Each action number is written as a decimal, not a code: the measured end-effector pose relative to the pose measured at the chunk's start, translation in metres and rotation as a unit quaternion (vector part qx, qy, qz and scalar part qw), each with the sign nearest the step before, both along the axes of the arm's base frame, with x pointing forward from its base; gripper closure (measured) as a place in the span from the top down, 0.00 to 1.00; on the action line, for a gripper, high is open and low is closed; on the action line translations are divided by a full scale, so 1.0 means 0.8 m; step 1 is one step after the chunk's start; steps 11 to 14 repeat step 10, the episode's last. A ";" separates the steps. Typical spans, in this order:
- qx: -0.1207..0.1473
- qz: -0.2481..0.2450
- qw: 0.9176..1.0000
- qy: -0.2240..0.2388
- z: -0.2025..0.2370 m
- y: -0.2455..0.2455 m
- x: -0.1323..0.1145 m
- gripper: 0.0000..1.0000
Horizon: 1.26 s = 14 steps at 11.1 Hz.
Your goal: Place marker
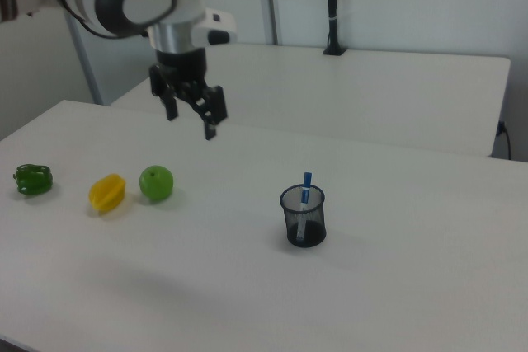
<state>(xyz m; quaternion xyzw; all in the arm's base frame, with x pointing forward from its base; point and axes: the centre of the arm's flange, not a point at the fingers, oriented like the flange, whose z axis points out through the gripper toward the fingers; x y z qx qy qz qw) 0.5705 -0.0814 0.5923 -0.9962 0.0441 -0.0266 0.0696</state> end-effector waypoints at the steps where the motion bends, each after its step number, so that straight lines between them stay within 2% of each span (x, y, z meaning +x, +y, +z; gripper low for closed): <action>1: 0.004 -0.014 1.000 0.014 0.021 0.017 -0.008 1.00; 3: -0.024 -0.052 0.998 0.030 0.041 0.063 -0.014 1.00; 5: -0.043 -0.053 0.997 0.027 0.048 0.105 -0.016 1.00; 6: -0.046 -0.040 0.998 0.024 0.051 0.114 -0.018 1.00; 7: -0.050 -0.007 0.999 0.014 0.052 0.120 -0.016 1.00; 9: -0.059 0.042 0.997 -0.022 0.049 0.127 -0.004 1.00; 10: -0.068 0.052 0.996 -0.029 0.042 0.129 -0.001 1.00; 14: -0.068 0.052 0.996 -0.029 0.042 0.129 -0.001 1.00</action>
